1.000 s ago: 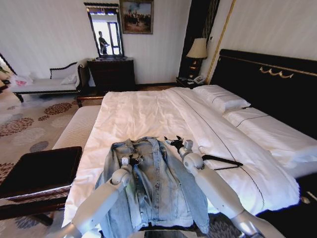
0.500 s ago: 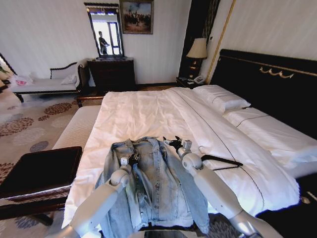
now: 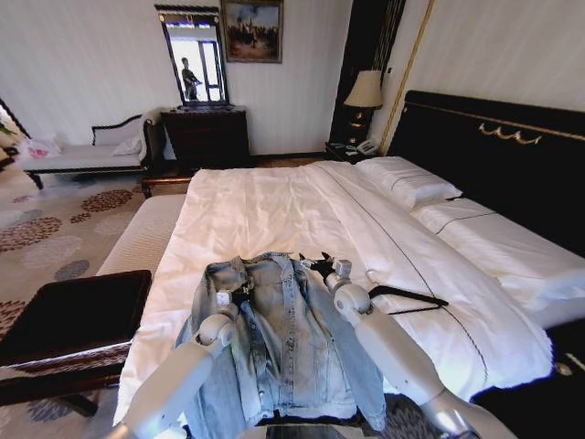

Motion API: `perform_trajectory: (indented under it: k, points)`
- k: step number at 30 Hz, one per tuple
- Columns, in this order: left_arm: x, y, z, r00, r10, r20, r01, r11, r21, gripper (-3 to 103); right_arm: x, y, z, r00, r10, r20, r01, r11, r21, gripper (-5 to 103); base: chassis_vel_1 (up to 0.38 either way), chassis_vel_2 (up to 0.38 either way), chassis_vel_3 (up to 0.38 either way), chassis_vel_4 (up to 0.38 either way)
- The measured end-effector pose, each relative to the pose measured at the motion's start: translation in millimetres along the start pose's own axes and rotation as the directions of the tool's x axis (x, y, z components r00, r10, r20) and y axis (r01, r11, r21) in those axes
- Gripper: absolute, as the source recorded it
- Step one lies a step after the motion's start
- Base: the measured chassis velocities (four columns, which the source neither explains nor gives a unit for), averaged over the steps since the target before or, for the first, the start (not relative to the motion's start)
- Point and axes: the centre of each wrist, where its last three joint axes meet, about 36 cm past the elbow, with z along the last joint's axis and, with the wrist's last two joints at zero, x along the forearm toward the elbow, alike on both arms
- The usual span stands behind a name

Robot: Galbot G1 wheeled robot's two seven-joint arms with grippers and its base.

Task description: Pick up the clothes from the bed and hang them on the clothes hanger.

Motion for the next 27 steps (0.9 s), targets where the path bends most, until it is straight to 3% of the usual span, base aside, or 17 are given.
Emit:
perform_trajectory:
  k: [11,20,24,27]
  points:
    - [15.3,2.1,1.5,1.000,-0.017,0.016,0.017,1.000,0.011,0,-3.0,7.8,2.4,1.000,-0.013,-0.002,0.013,1.000,-0.004,100,0.000,0.000,0.000,0.000]
    - [43.5,46.6,-4.1,0.989,-0.133,0.065,0.127,0.989,0.080,0,-0.9,4.8,2.9,1.000,-0.011,-0.005,0.011,1.000,0.008,100,0.000,0.000,0.000,0.000]
    - [54.7,75.0,-3.5,0.976,-0.205,0.074,0.194,0.972,0.134,0,-0.3,9.3,0.5,1.000,-0.024,-0.001,0.024,1.000,0.008,100,0.000,0.000,0.000,0.000]
    - [53.5,83.1,0.5,0.971,-0.231,0.067,0.218,0.964,0.152,0,1.4,9.9,0.4,1.000,-0.028,-0.002,0.028,1.000,0.012,100,0.000,0.000,0.000,0.000]
